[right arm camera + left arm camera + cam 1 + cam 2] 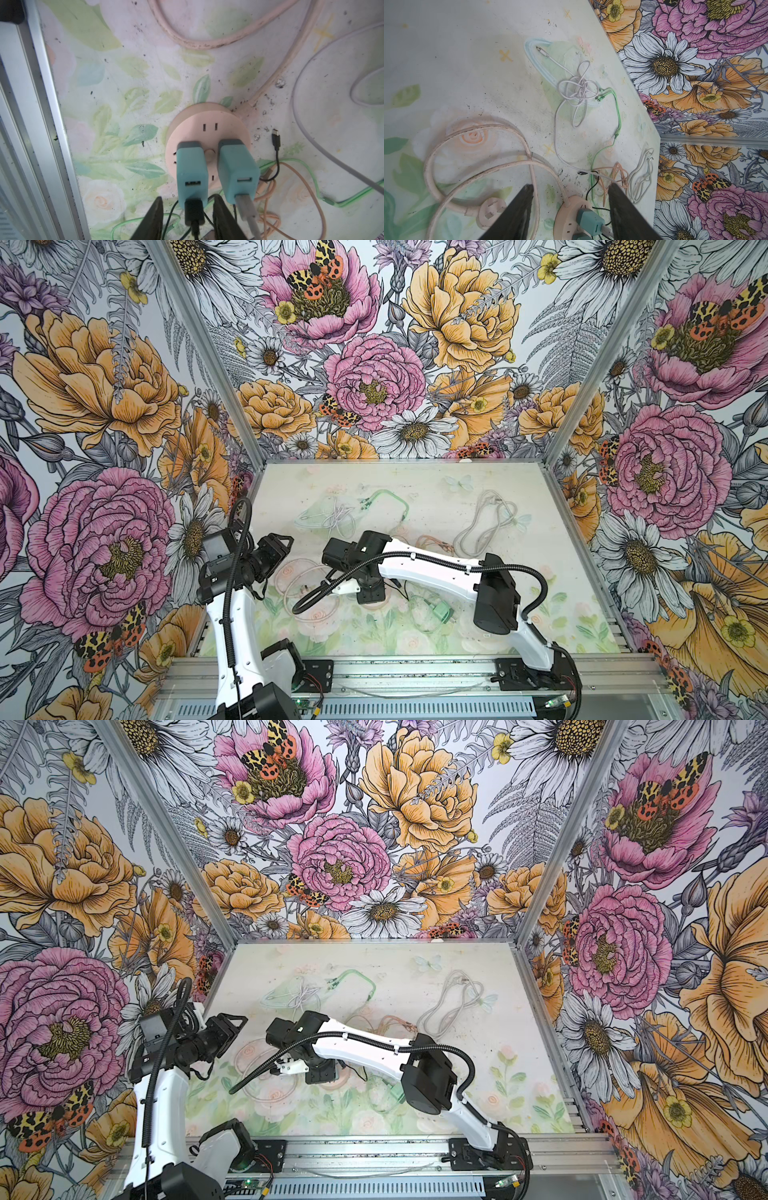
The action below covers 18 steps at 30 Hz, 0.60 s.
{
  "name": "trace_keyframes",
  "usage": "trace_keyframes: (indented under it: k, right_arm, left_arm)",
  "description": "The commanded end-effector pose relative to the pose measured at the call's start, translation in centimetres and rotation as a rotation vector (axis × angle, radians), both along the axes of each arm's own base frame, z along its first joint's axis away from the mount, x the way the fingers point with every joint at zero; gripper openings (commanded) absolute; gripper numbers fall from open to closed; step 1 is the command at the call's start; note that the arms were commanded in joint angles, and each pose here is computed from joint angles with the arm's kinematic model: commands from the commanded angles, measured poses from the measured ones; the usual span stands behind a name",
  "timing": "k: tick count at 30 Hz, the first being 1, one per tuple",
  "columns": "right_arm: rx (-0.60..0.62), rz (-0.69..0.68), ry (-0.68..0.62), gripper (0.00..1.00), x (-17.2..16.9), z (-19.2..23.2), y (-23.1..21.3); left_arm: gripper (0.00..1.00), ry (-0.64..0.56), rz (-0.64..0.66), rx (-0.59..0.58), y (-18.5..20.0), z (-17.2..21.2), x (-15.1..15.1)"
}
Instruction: Insert the plug
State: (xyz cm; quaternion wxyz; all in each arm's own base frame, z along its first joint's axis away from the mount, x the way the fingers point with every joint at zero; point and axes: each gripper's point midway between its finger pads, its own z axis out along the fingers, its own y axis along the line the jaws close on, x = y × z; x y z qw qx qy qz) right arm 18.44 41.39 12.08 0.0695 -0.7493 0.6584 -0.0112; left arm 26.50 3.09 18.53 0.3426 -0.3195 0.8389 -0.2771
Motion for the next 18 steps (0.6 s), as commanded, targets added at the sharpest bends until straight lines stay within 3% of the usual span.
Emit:
trace_keyframes:
  k: [1,7,10,18]
  right_arm:
    - [0.143,-0.026,-0.018,0.41,-0.2,4.1,0.3]
    - [0.259,-0.089,-0.081,0.41,-0.1,7.5,-2.1]
    - [0.298,-0.156,-0.125,0.41,0.8,8.2,-4.7]
    - [0.555,-0.361,-0.215,0.33,3.6,10.2,-10.3]
  left_arm:
    - [0.60,-0.026,-0.004,0.014,0.1,0.2,0.3]
    - [0.60,-0.035,-0.018,0.010,-0.2,0.2,0.4]
    - [0.54,-0.038,-0.046,0.009,-0.8,0.3,0.5]
    - [0.45,-0.010,-0.310,0.044,-7.6,0.3,0.9]
